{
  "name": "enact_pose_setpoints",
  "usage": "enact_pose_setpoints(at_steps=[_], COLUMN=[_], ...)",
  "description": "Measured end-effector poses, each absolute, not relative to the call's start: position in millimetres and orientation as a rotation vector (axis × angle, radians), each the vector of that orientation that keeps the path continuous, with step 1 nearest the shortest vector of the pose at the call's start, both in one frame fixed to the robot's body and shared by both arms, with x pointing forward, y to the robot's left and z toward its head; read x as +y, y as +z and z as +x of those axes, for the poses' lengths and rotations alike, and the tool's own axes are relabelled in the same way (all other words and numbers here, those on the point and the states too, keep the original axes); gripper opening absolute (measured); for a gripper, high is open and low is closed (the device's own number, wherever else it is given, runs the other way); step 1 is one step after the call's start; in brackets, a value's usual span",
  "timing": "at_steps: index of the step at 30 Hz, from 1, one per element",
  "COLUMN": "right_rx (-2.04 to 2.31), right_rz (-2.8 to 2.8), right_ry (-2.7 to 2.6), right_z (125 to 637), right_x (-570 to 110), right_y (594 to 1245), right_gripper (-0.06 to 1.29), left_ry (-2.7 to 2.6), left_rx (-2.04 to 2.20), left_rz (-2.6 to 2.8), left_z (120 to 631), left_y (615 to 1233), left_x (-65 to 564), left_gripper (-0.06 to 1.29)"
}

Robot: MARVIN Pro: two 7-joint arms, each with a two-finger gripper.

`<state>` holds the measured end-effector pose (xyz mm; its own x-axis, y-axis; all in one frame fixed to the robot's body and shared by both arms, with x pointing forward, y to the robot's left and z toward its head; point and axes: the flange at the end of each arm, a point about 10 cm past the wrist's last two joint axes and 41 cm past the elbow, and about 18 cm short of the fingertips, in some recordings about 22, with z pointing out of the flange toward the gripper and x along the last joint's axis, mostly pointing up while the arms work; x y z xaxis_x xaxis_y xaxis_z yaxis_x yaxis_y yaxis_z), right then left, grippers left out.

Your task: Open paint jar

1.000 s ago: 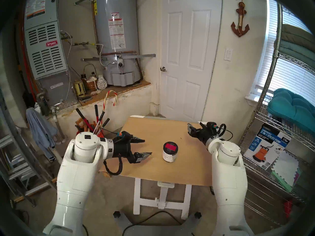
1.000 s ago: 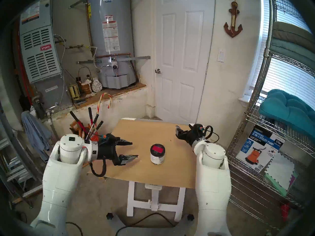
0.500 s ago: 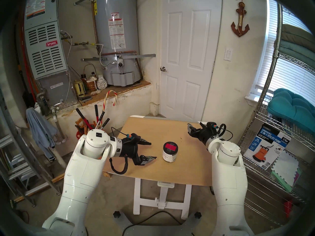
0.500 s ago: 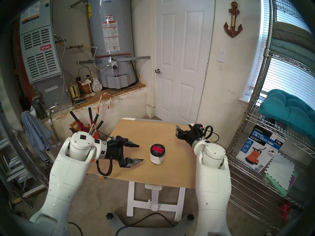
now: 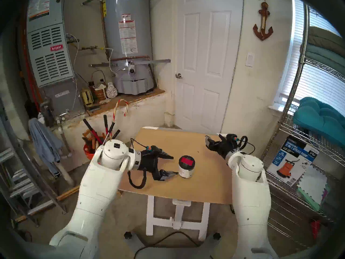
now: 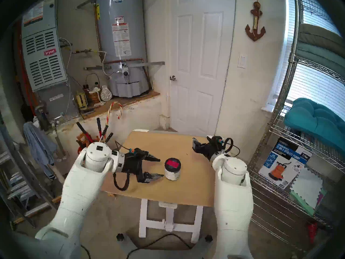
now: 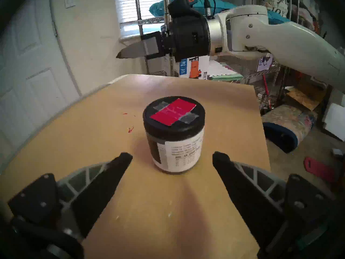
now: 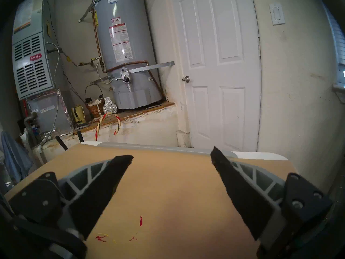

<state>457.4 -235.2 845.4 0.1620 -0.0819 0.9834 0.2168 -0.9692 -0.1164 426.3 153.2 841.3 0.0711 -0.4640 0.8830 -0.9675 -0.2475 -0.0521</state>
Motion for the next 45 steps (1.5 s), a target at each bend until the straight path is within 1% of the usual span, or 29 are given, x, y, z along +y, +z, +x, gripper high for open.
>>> enact_pose_setpoints(at_steps=[28,45], right_rx=[-0.131,-0.131], right_rz=[-2.207,-2.207], right_ry=[-1.892,-1.892], right_z=[457.4,457.3], right_x=[-235.2,-235.2], right_y=[845.4,845.4], right_gripper=[1.2,1.21], left_ry=[1.053,1.085], left_rx=[-1.486,-1.43], left_rz=[1.697,1.705], left_z=[450.3,463.3], left_y=[826.5,812.2], left_x=[115.0,104.8], left_gripper=[1.22,1.23])
